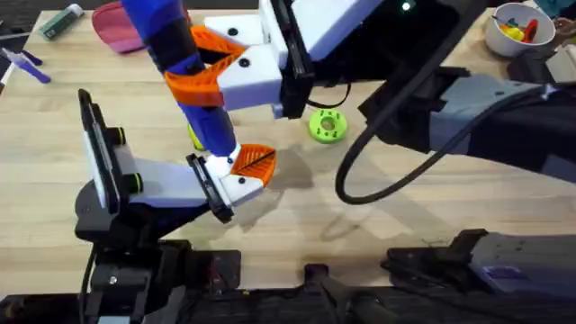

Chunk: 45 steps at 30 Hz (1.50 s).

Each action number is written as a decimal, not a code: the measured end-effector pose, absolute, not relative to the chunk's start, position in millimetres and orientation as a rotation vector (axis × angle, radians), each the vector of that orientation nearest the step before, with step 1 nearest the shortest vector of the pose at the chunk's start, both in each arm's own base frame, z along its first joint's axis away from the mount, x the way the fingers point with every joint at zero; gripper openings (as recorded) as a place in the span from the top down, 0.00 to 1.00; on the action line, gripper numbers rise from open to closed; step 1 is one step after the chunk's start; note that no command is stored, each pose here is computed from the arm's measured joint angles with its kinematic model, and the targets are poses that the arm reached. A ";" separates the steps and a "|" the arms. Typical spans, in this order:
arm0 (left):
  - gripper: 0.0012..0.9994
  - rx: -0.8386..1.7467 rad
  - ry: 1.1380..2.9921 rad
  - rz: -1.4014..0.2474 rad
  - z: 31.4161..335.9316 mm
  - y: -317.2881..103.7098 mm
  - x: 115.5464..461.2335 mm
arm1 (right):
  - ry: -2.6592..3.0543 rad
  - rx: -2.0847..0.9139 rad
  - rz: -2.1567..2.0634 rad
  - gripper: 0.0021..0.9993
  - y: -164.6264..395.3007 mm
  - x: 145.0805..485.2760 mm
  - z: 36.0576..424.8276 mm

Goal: Pick up the gripper from the table and insert it into the empty holder that is missing its gripper. Then pick up a screw, insert it into the mounting hole, and use the screwdriver to tighten it. Finally, clean up the table by picking up the vegetable and placing it into the bucket.

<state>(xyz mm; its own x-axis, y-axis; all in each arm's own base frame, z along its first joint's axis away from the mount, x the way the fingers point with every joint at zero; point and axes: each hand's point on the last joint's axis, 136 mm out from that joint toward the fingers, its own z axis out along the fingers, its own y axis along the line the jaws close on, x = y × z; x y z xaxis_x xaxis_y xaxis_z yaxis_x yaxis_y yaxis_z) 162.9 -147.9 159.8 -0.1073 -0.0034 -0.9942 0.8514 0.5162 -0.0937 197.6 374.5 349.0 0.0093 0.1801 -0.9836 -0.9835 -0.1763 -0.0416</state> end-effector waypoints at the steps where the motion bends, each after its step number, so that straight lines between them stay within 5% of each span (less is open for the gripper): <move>1: 0.99 0.765 1.512 -0.857 159.8 -147.9 162.9 | 0.965 -1.214 1.399 0.98 374.5 197.6 348.9; 45: 0.99 0.755 1.527 -0.878 158.2 -148.4 162.4 | 0.963 -1.323 1.392 0.98 378.0 195.0 331.9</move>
